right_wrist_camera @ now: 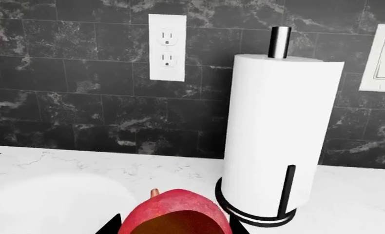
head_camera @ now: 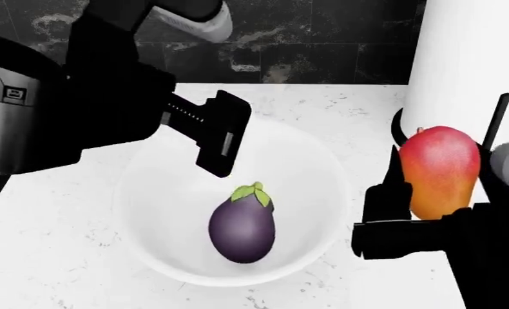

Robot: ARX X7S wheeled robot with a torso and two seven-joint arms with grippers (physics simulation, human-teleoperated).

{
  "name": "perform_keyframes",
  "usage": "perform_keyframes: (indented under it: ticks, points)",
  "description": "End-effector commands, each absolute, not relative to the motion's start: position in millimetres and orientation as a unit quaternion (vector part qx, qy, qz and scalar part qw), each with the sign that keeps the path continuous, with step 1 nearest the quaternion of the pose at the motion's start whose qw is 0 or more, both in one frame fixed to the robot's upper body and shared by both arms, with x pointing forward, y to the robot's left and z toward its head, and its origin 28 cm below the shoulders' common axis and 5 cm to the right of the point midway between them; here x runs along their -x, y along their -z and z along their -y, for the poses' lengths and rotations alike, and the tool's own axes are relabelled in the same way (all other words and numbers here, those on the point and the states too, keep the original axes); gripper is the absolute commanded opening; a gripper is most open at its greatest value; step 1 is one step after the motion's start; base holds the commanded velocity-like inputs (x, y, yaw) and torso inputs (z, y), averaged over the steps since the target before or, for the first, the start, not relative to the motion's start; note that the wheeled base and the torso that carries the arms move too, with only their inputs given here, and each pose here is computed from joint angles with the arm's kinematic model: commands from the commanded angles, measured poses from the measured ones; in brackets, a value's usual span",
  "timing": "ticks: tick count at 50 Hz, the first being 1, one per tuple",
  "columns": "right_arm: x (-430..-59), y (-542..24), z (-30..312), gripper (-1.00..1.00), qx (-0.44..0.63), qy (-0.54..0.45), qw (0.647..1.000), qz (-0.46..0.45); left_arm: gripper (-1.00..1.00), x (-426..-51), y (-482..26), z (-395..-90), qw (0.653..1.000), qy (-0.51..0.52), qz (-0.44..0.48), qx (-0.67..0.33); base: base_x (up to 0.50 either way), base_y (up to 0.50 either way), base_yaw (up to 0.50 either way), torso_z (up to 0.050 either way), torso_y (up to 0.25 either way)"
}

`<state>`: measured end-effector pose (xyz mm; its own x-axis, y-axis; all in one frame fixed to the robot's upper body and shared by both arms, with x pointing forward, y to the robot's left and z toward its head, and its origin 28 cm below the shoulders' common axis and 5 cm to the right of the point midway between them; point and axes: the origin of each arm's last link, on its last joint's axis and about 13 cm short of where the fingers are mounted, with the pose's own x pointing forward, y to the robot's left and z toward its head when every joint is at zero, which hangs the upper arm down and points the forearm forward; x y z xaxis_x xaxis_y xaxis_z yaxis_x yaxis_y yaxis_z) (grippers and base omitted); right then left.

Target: Pick the eggplants and mangos from the sink and place them in one bowl. Place the bell pepper in the other bowl. Then turn off the sink faucet.

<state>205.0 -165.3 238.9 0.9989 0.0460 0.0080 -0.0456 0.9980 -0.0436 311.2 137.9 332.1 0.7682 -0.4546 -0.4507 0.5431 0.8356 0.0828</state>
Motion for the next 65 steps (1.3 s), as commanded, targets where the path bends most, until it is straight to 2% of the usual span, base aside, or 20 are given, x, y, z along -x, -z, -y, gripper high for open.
perform_keyframes:
  ticks: [1, 8, 16, 26, 33, 45, 65]
  points:
    - [-224, -282, 162, -1.0, 0.013, -0.103, 0.994, -0.032, 1.0, -304, -332, -186, 0.967, 0.199, -0.136, -0.086, 0.0, 0.0, 0.0, 0.0, 0.0]
    - [-254, -298, 148, -1.0, -0.006, -0.177, 0.982, -0.071, 1.0, -295, -305, -224, 0.979, 0.152, -0.1, -0.095, 0.0, 0.0, 0.0, 0.0, 0.0]
    - [-294, -306, 129, -1.0, -0.023, -0.24, 0.962, -0.129, 1.0, -261, -292, -242, 0.986, 0.121, -0.085, -0.082, 0.0, 0.0, 0.0, 0.0, 0.0]
    - [-330, -320, 106, -1.0, -0.02, -0.305, 0.932, -0.196, 1.0, -250, -267, -261, 0.99, 0.083, -0.088, -0.07, 0.0, 0.0, 0.0, 0.0, 0.0]
    - [-355, -307, 90, -1.0, -0.017, -0.335, 0.916, -0.22, 1.0, -243, -268, -268, 0.992, 0.081, -0.083, -0.049, 0.0, 0.0, 0.0, 0.001, 0.001]
    - [-368, -287, 81, -1.0, -0.016, -0.343, 0.902, -0.263, 1.0, -240, -262, -273, 0.994, 0.06, -0.069, -0.06, 0.0, 0.0, 0.0, 0.0, 0.0]
    - [-384, -259, 75, -1.0, -0.031, -0.35, 0.896, -0.27, 1.0, -239, -259, -274, 0.994, 0.061, -0.069, -0.06, 0.0, 0.0, 0.0, 0.0, 0.0]
